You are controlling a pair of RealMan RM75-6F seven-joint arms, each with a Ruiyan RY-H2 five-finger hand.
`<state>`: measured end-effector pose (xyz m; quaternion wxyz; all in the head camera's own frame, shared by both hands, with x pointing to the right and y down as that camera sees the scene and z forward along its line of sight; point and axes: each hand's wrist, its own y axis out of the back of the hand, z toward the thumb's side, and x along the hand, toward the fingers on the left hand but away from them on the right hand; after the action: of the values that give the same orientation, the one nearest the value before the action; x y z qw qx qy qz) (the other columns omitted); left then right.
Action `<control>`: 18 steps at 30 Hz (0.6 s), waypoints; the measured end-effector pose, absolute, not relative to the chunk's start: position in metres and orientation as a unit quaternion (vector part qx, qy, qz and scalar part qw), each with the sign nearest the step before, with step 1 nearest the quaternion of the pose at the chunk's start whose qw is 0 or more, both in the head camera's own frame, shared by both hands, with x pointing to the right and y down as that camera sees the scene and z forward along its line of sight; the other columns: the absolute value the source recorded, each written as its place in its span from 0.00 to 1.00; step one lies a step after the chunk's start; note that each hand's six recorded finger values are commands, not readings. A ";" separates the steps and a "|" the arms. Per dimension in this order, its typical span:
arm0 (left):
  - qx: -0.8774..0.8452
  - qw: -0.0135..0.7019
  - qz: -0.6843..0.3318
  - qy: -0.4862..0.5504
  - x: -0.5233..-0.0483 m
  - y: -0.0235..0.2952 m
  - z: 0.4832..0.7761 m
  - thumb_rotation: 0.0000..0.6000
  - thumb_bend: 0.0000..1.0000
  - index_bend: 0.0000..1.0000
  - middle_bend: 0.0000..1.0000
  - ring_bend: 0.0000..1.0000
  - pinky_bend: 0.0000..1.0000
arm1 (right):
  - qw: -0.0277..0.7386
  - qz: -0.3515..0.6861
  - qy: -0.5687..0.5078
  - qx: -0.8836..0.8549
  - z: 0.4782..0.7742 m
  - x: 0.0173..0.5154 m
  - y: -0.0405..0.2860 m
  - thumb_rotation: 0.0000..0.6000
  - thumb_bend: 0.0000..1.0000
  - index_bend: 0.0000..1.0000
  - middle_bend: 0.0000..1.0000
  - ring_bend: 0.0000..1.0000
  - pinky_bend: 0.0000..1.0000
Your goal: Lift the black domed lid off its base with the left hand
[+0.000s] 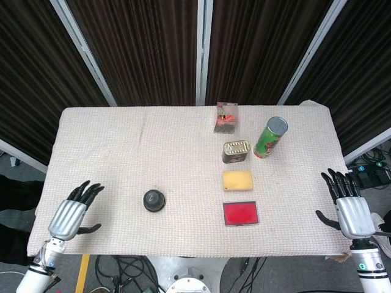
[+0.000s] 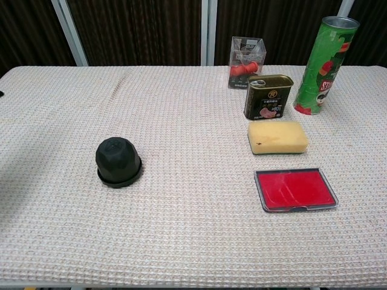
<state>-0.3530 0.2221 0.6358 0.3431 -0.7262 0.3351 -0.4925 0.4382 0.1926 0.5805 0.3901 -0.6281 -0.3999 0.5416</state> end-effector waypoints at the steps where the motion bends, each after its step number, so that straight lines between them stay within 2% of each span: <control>1: -0.731 0.342 -0.489 0.331 -0.348 0.222 0.638 1.00 0.02 0.12 0.10 0.00 0.16 | 0.391 0.541 -0.400 -0.628 0.580 0.438 0.192 1.00 0.10 0.00 0.02 0.00 0.00; 18: -0.801 0.322 -0.426 0.272 -0.262 0.208 0.683 1.00 0.02 0.12 0.10 0.00 0.16 | 0.379 0.561 -0.394 -0.622 0.592 0.448 0.192 1.00 0.10 0.00 0.02 0.00 0.00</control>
<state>-0.2625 0.2078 0.6835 0.3216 -0.8008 0.2724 -0.4255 0.4479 0.1925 0.5918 0.3793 -0.6221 -0.3935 0.5606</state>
